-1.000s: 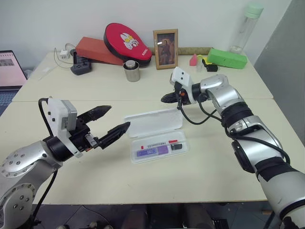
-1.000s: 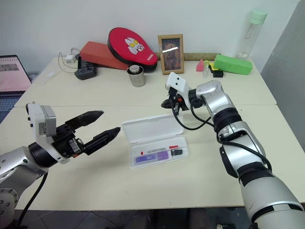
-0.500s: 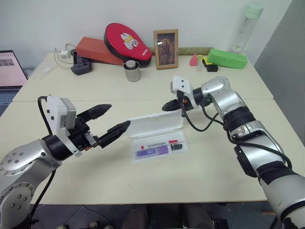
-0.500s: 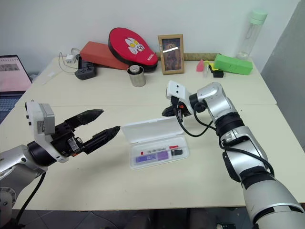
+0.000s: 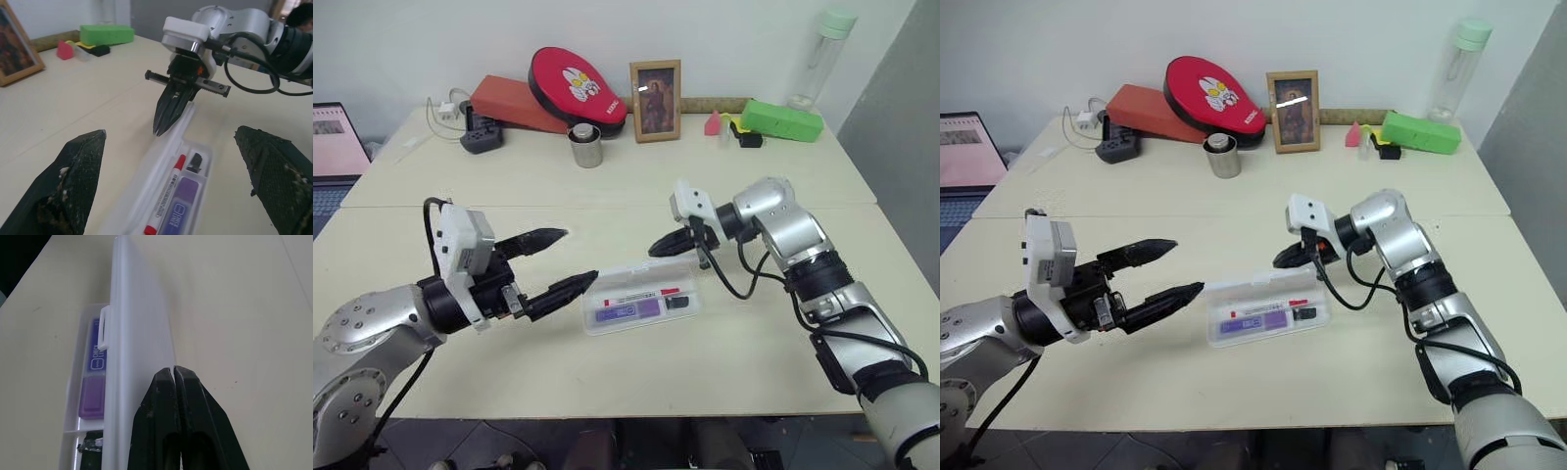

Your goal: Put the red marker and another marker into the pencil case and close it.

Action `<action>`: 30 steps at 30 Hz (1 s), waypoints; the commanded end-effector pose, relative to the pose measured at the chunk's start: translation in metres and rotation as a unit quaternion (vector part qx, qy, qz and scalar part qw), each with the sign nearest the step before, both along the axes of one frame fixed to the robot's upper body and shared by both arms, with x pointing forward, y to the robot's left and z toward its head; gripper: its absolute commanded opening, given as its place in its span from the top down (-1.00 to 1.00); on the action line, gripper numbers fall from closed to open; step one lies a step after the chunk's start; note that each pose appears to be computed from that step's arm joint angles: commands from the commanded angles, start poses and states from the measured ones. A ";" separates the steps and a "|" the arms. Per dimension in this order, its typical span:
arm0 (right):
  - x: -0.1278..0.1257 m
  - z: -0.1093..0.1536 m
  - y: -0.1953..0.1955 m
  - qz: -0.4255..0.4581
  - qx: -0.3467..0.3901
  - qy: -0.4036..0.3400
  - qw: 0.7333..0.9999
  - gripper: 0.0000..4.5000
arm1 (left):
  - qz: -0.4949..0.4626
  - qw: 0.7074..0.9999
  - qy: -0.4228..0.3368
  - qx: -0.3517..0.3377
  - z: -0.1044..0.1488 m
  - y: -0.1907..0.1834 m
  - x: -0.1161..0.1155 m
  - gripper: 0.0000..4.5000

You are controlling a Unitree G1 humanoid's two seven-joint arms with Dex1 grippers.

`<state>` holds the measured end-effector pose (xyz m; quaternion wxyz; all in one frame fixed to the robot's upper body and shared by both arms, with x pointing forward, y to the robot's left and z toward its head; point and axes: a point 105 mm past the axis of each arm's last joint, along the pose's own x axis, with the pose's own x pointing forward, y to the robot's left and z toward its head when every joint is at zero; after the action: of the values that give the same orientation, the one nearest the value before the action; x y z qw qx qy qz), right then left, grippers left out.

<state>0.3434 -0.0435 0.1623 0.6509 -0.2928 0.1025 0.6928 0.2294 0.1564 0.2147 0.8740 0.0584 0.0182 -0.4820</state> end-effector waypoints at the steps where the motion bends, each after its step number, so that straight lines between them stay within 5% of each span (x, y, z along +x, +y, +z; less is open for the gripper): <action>1: -0.007 -0.006 -0.004 -0.005 -0.010 -0.013 1.000 0.97 | -0.043 0.999 0.014 0.028 -0.004 -0.003 -0.002 -1.00; 12: -0.016 -0.079 -0.024 -0.059 -0.110 -0.001 0.992 0.97 | -0.060 0.998 0.009 0.034 0.000 -0.004 0.010 -1.00; 15: -0.017 -0.080 -0.023 -0.061 -0.105 0.000 0.993 0.97 | -0.062 0.997 0.010 0.036 -0.001 -0.004 0.011 -1.00; 20: -0.020 -0.049 -0.015 -0.065 -0.018 0.013 0.998 0.97 | -0.046 0.998 0.012 0.038 -0.004 -0.001 0.016 -1.00; 25: -0.001 0.006 -0.038 -0.157 0.127 0.004 0.979 0.97 | 0.073 0.997 -0.013 0.024 -0.007 0.024 0.047 -1.00; 30: 0.018 0.023 -0.088 -0.282 0.175 -0.003 0.943 0.49 | 0.179 0.983 -0.009 0.034 -0.018 0.067 0.069 -1.00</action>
<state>0.3572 -0.1124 0.1684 0.8336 -0.1575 0.0754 0.5240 0.2921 0.2021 0.1921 0.9284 0.0699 0.0505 -0.3613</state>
